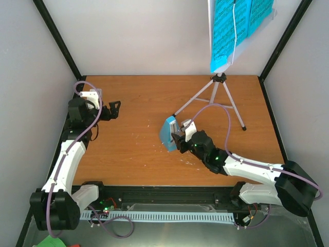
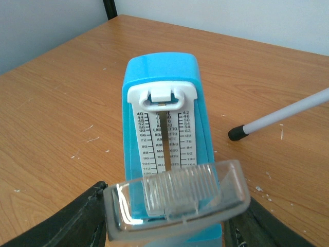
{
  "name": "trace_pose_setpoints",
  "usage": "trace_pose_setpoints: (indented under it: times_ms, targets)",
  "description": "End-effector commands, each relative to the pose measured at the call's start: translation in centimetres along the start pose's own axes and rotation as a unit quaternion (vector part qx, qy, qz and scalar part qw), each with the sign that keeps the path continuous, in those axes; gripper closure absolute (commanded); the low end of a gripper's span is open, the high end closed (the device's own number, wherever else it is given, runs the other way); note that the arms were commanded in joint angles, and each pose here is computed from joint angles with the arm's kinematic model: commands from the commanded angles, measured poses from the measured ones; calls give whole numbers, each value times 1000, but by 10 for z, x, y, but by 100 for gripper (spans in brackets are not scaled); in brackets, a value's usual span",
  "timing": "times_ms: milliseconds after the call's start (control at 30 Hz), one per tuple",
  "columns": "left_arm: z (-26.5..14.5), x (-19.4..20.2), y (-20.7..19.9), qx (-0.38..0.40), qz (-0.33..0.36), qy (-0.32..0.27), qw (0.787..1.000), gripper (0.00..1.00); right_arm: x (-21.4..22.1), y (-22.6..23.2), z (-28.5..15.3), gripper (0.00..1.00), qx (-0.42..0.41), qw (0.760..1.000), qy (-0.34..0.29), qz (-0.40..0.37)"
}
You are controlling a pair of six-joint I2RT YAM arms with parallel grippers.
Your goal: Pack up the instrument practice props
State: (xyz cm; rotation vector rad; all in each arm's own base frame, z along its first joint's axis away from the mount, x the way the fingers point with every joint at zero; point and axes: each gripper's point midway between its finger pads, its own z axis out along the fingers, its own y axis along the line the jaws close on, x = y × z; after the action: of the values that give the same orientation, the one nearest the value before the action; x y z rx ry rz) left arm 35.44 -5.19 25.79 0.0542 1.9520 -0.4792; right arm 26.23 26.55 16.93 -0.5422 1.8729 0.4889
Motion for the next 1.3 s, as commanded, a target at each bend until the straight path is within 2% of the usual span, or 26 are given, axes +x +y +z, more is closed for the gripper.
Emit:
trace_pose_setpoints:
  times_ms: [0, 767, 1267]
  targets:
    - [0, -4, 13, -34, 31, -4, 999, 0, -21, 3, 3, 55, 7, 999, -35, -2]
    - [8, 7, 16, -30, 23, 14, 999, 0, -22, -5, 3, 56, 30, 998, -47, -10]
    - [9, 9, 16, -28, 23, 17, 999, 1, 0, -6, 10, 56, 34, 999, -25, -23]
